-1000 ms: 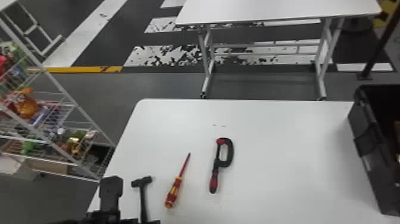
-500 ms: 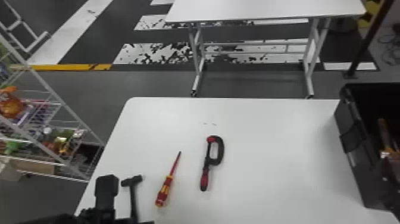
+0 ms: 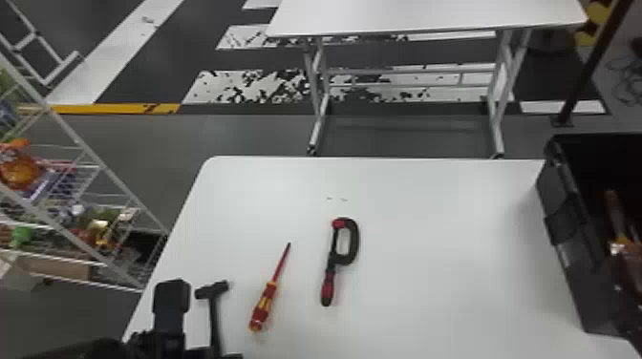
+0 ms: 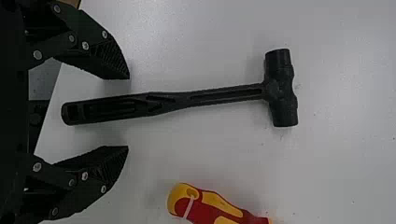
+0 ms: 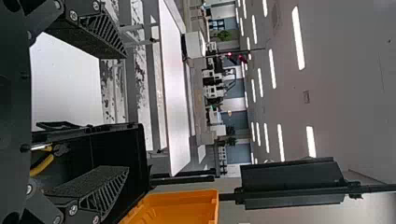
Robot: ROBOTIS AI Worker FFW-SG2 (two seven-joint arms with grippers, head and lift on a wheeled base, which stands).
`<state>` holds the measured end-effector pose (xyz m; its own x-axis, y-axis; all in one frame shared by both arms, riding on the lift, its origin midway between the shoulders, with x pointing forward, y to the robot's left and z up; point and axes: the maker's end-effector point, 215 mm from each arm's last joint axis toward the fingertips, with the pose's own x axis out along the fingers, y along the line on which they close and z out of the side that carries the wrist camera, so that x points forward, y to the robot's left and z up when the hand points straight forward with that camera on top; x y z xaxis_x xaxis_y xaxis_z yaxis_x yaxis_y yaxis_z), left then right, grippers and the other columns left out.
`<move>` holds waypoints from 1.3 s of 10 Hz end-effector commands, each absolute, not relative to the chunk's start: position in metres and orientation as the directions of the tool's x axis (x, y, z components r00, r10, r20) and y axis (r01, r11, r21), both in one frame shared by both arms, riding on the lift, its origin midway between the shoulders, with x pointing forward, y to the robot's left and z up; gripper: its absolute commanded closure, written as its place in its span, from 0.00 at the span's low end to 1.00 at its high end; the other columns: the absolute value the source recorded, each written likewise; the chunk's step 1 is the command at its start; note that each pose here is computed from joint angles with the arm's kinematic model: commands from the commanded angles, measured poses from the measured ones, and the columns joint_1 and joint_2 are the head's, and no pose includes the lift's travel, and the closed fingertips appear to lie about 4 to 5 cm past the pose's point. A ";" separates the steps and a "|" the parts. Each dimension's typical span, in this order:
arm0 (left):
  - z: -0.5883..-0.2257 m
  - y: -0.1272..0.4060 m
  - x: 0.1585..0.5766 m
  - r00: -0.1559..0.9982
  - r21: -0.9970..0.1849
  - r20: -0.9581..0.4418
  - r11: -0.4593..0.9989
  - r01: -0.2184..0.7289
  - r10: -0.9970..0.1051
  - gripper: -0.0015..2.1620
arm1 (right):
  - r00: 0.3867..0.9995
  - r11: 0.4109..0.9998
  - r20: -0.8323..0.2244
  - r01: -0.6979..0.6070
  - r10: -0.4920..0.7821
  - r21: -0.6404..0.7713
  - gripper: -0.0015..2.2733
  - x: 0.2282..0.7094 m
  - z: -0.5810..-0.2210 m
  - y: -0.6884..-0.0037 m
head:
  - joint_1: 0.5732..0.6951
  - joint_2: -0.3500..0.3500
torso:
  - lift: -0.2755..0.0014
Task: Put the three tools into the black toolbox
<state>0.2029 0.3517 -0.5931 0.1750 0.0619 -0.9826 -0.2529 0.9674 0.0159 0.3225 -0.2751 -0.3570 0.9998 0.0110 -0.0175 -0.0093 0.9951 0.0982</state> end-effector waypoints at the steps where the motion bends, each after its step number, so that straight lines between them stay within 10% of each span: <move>1: -0.599 0.352 0.199 0.159 0.017 -0.985 0.966 -0.258 0.060 0.85 | 1.000 0.995 -0.018 -0.006 0.008 0.100 0.07 0.322 -0.357 -0.277 | 1.00 0.75 | 0.81; 13: -0.554 0.360 0.204 0.242 0.088 -0.958 0.961 -0.261 0.154 0.99 | 1.000 0.992 -0.025 0.000 0.003 0.124 0.07 0.326 -0.360 -0.275 | 1.00 0.78 | 0.81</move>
<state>0.2028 0.3601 -0.5583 0.2316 0.1552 -0.9603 -0.2600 0.9611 0.0926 0.3261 -0.2755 -0.3611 0.9996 0.0025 -0.0285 0.0010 0.9925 0.1225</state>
